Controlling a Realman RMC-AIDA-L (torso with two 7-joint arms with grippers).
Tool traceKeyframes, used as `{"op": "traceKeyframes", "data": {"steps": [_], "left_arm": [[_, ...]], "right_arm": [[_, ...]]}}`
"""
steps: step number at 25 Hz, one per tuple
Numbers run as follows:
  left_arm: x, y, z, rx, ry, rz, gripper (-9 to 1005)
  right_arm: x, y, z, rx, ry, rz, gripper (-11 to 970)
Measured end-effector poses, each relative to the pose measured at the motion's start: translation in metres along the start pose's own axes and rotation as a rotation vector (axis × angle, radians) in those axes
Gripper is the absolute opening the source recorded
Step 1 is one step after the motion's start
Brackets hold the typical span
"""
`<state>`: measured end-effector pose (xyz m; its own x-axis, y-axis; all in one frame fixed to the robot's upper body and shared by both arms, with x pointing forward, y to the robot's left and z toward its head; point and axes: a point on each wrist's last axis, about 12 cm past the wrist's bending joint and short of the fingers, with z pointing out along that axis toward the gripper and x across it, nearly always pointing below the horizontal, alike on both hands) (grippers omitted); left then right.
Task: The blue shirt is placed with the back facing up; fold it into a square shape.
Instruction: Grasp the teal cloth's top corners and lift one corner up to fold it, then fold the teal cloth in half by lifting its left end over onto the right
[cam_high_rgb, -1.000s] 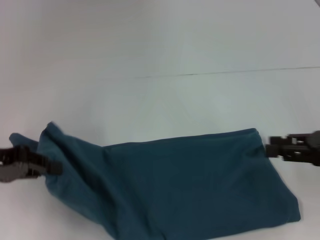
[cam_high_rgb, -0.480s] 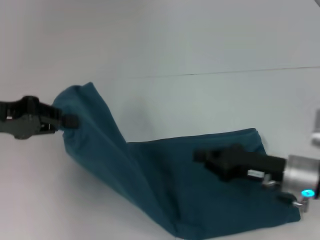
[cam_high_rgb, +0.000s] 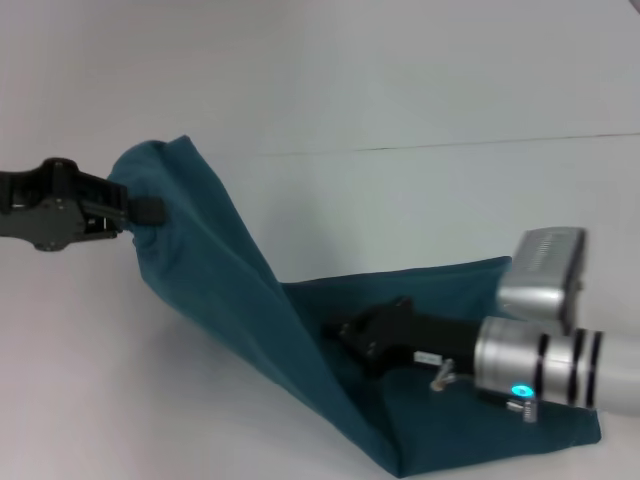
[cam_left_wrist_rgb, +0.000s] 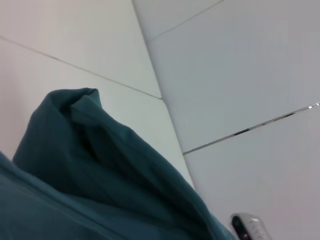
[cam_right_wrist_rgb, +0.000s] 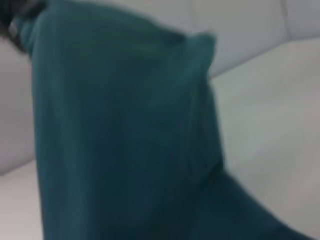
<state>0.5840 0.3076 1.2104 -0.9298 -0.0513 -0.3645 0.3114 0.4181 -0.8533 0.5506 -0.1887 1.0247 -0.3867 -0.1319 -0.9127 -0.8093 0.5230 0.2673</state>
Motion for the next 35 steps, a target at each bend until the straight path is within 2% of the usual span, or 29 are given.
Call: {"op": "traceKeyframes", "data": {"steps": [8,15,18,21,23,24,25,26,28,31,35], "left_arm": [[-0.002,-0.006,-0.004,0.015,0.017,0.03,82],[-0.003,-0.007,-0.004,0.014,0.022,0.041,81],[-0.004,-0.009,-0.002,0.015,0.03,0.05,82],[-0.006,-0.011,0.002,0.016,0.048,0.066,82],[-0.008,-0.014,0.006,0.016,0.063,0.075,81],[-0.009,-0.016,0.009,0.018,0.076,0.083,81],[-0.01,-0.017,0.011,0.018,0.083,0.087,81],[-0.011,-0.02,0.016,0.023,0.097,0.097,81],[-0.015,-0.024,0.022,0.032,0.111,0.11,82],[-0.021,-0.032,0.038,0.051,0.146,0.134,82],[-0.026,-0.044,0.06,0.073,0.201,0.17,82]], "right_arm": [[-0.008,0.019,0.037,-0.103,0.129,-0.082,-1],[-0.01,0.029,0.053,-0.136,0.187,-0.116,0],[-0.014,0.024,0.05,-0.116,0.155,-0.088,1],[-0.017,0.003,0.03,-0.028,0.078,-0.026,3],[-0.019,-0.019,0.004,0.062,0.018,0.023,3],[-0.021,-0.029,-0.012,0.106,-0.017,0.056,4],[-0.021,-0.045,-0.043,0.189,-0.081,0.111,4],[-0.021,-0.045,-0.043,0.189,-0.081,0.111,4],[-0.02,-0.058,-0.08,0.279,-0.153,0.15,5],[-0.018,-0.067,-0.123,0.369,-0.203,0.159,6],[-0.011,-0.076,-0.168,0.469,-0.24,0.211,8]]}}
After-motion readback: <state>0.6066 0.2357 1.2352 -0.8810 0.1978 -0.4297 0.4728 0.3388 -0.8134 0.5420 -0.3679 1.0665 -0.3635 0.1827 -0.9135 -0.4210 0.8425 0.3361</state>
